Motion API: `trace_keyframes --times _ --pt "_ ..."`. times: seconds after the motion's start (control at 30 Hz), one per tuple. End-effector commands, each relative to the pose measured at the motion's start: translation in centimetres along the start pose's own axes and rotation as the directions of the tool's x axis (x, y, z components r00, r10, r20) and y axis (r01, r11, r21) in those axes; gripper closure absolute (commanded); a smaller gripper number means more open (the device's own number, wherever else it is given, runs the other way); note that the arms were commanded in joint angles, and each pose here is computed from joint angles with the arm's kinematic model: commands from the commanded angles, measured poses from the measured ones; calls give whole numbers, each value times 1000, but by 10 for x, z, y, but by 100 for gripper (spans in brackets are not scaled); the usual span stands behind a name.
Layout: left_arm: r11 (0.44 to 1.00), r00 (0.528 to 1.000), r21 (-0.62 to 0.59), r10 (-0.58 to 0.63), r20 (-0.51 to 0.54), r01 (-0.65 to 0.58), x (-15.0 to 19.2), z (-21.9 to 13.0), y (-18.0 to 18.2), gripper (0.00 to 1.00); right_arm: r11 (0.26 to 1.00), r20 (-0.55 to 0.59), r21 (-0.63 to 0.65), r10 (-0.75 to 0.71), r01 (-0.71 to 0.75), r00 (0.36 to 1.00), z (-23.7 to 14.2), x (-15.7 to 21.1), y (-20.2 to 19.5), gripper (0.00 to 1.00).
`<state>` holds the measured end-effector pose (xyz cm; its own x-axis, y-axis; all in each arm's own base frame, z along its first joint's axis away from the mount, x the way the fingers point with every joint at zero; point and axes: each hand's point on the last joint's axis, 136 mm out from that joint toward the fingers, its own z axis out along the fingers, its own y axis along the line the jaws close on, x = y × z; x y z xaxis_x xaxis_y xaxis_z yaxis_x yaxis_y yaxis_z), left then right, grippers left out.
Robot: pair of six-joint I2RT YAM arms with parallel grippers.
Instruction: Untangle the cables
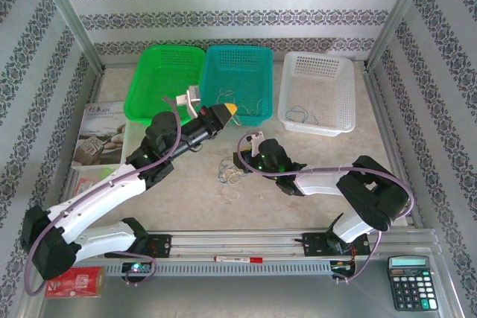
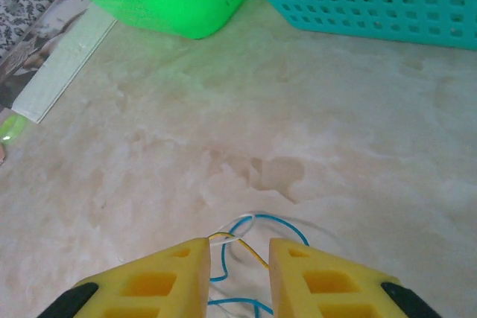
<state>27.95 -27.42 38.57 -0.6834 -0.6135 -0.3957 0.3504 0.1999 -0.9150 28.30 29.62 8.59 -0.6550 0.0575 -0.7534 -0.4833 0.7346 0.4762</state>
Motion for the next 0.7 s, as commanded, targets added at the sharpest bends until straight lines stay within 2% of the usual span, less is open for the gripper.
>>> trace_keyframes --times 0.0,0.1,0.3,0.53,0.67 --pt "996 996 10 91 1 -91 -6 -9 -26 100 1000 44 7 22 -22 999 -1 -1 -3 71" --pt "985 985 -19 172 18 -172 -17 -15 -37 100 1000 44 -1 30 -30 999 -3 0 -1 67" --pt "950 954 -135 293 66 -282 -51 -29 -26 100 999 54 -22 32 -31 998 -14 -6 6 60" --pt "878 912 -357 387 134 -320 -118 -50 31 100 999 70 -26 32 -31 997 -33 -14 10 57" --pt "806 879 -481 457 137 -345 -157 -59 68 100 999 65 -19 29 -28 997 -45 -18 13 55"
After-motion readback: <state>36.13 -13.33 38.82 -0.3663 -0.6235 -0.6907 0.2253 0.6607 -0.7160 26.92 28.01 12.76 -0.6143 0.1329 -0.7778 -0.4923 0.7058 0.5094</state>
